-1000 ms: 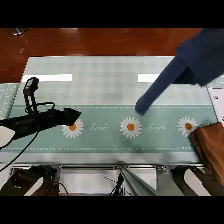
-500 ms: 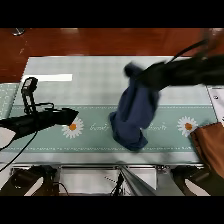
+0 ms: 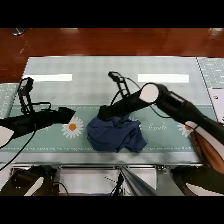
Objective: Fold the shirts.
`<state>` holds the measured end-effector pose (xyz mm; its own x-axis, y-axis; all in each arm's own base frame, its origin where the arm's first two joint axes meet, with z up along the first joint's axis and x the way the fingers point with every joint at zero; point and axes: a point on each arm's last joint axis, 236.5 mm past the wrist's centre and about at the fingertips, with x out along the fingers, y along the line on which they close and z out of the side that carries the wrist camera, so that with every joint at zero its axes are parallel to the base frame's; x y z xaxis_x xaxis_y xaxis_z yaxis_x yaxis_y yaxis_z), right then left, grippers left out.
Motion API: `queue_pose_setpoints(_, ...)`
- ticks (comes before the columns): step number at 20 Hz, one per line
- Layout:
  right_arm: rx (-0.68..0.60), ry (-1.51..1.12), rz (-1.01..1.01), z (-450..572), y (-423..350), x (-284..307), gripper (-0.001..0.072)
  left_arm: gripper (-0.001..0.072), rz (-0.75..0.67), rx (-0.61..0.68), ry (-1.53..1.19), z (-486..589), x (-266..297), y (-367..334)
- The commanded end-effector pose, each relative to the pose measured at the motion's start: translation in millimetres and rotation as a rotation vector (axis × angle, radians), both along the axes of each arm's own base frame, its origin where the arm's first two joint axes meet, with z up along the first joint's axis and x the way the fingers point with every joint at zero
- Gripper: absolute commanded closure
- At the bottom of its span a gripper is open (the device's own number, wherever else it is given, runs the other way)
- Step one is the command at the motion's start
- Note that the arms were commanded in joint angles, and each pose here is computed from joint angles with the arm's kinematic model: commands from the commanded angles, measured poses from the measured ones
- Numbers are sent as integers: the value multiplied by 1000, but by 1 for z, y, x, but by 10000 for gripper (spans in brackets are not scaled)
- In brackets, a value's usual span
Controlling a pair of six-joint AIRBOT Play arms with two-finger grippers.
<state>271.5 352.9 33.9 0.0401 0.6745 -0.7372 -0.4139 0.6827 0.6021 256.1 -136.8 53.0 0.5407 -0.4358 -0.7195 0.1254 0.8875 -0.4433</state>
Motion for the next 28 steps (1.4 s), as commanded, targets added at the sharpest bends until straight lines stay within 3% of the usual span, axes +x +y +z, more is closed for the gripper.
queue_pose_setpoints(1, -85, 7, -48, 15, -76, 23, 89, 5, -25, -91, 99, -2, -20, -18)
queue_pose_setpoints(5, -384, -92, -475, 26, -277, 53, 90, 6, -85, -76, 313, -40, -63, -23)
queue_pose_setpoints(7, -406, -27, -661, 1, -333, 25, 90, 7, -47, -165, 379, -65, -65, -36)
queue_pose_setpoints(11, -277, 149, -721, -65, -318, -43, 90, 7, -79, -450, 364, -67, -36, -88)
queue_pose_setpoints(18, -150, 281, -684, -107, -277, -86, 90, 27, -355, -480, 607, -100, -48, -133)
queue_pose_setpoints(20, -133, 306, -648, -105, -269, -94, 90, 334, -381, -492, 633, -100, -40, -140)
queue_pose_setpoints(21, -133, 314, -629, -105, -267, -98, 90, 429, -396, -492, 619, -98, -33, -142)
queue_pose_setpoints(22, -130, 322, -621, -105, -266, -100, 91, 603, -427, -491, 594, -94, -29, -145)
queue_pose_setpoints(23, -123, 324, -612, -104, -264, -101, 91, 692, -447, -488, 567, -91, -24, -146)
queue_pose_setpoints(28, -74, 352, -566, -98, -251, -109, 90, 692, -464, -490, 511, -77, -8, -151)
